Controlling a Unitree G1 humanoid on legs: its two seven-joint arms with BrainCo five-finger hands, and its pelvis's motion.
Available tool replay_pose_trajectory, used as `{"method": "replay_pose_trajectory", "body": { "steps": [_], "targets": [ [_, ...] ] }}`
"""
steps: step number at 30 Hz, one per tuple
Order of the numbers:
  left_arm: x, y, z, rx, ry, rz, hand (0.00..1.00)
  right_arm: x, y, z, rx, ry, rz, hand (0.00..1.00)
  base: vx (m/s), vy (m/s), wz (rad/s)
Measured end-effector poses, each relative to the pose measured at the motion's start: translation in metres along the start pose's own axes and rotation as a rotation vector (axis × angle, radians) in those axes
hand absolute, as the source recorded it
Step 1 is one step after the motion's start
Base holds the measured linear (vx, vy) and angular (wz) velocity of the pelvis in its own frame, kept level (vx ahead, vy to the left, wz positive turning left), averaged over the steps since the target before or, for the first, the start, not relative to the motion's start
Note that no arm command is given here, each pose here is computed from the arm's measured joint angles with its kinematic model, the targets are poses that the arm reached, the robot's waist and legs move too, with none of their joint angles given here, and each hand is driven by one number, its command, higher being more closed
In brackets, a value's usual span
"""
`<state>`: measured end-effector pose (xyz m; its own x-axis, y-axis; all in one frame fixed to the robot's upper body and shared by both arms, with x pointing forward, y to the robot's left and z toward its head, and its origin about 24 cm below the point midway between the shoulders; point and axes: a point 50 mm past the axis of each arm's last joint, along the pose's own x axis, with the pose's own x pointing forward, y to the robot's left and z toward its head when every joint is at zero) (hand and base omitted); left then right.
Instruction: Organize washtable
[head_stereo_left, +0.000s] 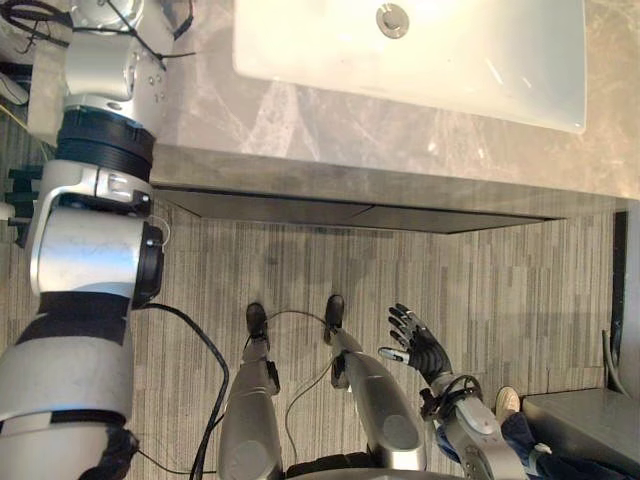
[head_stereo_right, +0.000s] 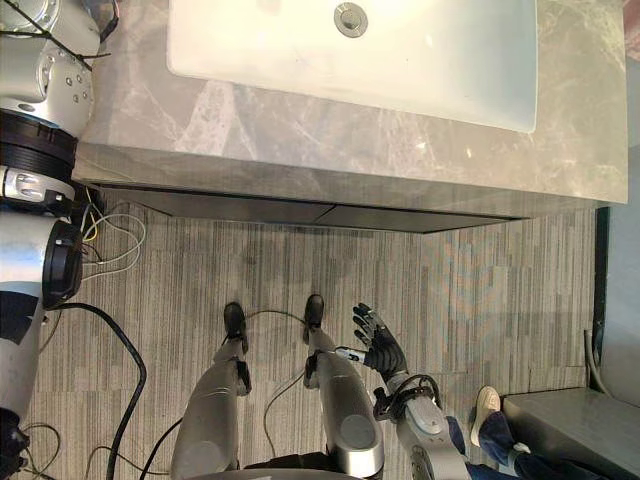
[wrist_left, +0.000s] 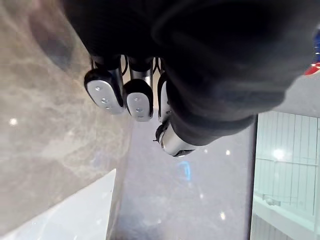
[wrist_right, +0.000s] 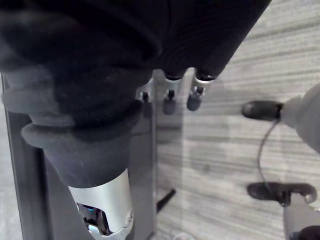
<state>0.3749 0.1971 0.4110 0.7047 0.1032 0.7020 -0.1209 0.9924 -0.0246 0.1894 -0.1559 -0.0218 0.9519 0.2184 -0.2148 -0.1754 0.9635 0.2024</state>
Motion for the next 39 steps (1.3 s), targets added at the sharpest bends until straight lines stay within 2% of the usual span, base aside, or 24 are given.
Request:
{"method": "replay_pose_trajectory", "body": {
  "steps": [7,10,13,16,20,22,26,27,28,33,35,39],
  "targets": [
    [-0.002,-0.007,-0.004,-0.018,0.007,-0.013,1.00,0.000,-0.001,0.000,0.000,-0.001,-0.005,0.00,0.00,0.000,0.01],
    [-0.015,-0.026,-0.012,-0.070,-0.007,-0.083,1.00,0.000,0.002,0.000,0.005,-0.002,-0.001,0.00,0.00,0.003,0.08],
    [-0.046,-0.055,-0.034,-0.164,0.001,-0.179,1.00,0.002,0.005,-0.001,0.017,-0.003,0.004,0.00,0.00,0.006,0.01],
    [-0.092,-0.072,-0.065,-0.268,0.056,-0.249,1.00,0.003,0.004,0.001,0.020,-0.009,-0.004,0.00,0.06,0.032,0.02],
    [-0.188,-0.062,-0.120,-0.411,0.271,-0.265,1.00,0.004,-0.007,0.001,0.037,-0.016,-0.077,0.00,0.13,0.014,-0.11],
    [-0.229,-0.051,-0.132,-0.467,0.355,-0.245,1.00,0.002,-0.017,0.002,0.056,-0.026,-0.132,0.00,0.14,-0.005,0.00],
    [-0.301,-0.021,-0.146,-0.550,0.508,-0.072,1.00,-0.004,-0.039,0.007,0.078,-0.059,-0.258,0.00,0.09,-0.005,-0.11],
    [-0.326,-0.011,-0.151,-0.549,0.579,-0.003,0.00,-0.007,-0.045,0.007,0.092,-0.070,-0.295,0.00,0.06,0.013,-0.09],
    [-0.358,-0.004,-0.156,-0.553,0.676,0.066,0.00,-0.014,-0.051,0.005,0.116,-0.070,-0.339,0.00,0.05,0.016,-0.07],
    [-0.442,-0.004,-0.152,-0.616,0.916,0.217,0.00,-0.051,-0.056,-0.026,0.168,0.032,-0.449,0.00,0.03,0.013,0.01],
    [-0.462,-0.009,-0.151,-0.646,0.984,0.228,0.00,-0.067,-0.054,-0.039,0.190,0.083,-0.475,0.00,0.02,0.009,0.04],
    [-0.504,-0.018,-0.163,-0.599,1.180,0.169,0.00,-0.080,-0.044,-0.060,0.223,0.177,-0.460,0.00,-0.02,-0.010,0.00]
  ]
}}
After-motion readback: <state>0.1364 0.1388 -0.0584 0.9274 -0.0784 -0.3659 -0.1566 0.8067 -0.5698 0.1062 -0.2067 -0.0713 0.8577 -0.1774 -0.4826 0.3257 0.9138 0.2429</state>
